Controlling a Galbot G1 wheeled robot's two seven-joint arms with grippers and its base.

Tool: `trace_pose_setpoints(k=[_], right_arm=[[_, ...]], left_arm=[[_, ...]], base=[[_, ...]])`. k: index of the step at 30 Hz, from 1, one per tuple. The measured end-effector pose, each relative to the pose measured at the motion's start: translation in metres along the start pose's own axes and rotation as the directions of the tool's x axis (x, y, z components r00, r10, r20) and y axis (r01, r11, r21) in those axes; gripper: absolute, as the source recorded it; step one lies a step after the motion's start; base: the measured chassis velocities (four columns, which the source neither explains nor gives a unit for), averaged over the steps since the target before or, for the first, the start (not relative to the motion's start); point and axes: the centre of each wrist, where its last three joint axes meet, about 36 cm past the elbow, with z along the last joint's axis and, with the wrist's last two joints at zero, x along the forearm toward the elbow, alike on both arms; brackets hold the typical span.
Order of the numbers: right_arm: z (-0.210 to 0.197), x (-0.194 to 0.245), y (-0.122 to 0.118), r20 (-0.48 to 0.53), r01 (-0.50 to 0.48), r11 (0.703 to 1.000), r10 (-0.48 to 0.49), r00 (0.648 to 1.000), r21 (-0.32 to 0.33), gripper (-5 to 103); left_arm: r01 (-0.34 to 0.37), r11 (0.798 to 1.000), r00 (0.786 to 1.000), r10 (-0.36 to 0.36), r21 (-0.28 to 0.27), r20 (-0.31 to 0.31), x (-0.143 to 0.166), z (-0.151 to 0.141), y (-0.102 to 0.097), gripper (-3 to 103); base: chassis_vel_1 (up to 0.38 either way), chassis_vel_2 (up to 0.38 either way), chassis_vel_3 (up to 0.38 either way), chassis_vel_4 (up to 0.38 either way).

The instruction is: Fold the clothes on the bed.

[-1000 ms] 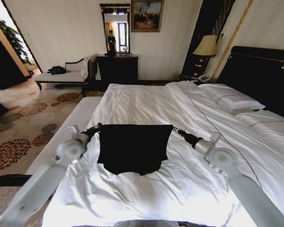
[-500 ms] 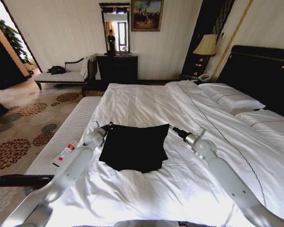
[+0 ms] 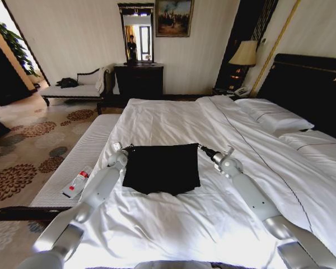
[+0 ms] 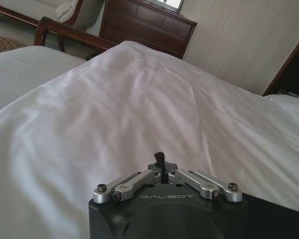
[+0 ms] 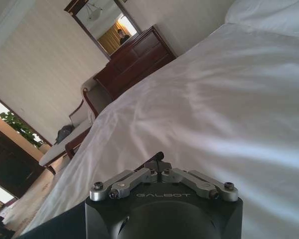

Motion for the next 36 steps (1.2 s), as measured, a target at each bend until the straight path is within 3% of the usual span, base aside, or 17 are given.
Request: trace_pose_setpoints(k=[13, 18, 23, 36], right_arm=[[0.011, 0.002, -0.008, 0.008, -0.014, 1.0, 0.014, 1.0, 0.019, 0], [0.024, 0.012, -0.008, 0.013, 0.005, 0.996, -0.006, 1.0, 0.092, 0], [0.061, 0.036, -0.015, -0.003, 0.02, 0.981, -0.02, 1.0, 0.195, 0], [0.102, 0.103, -0.012, -0.011, 0.035, 0.978, -0.033, 0.999, 0.206, 0]], left_arm=[[-0.017, 0.999, 1.0, 0.017, -0.042, -0.004, 0.0, 0.006, -0.002, 1], [-0.017, 0.998, 1.0, 0.017, -0.054, -0.004, 0.01, 0.018, 0.008, 1], [-0.038, 0.998, 0.999, 0.038, -0.053, -0.009, 0.031, 0.039, 0.017, 1], [-0.089, 0.995, 0.996, 0.089, -0.05, -0.002, 0.095, 0.072, 0.032, 1]], base=[[0.0, 0.0, 0.0, 0.0], [0.0, 0.0, 0.0, 0.0], [0.0, 0.0, 0.0, 0.0], [0.0, 0.0, 0.0, 0.0]])
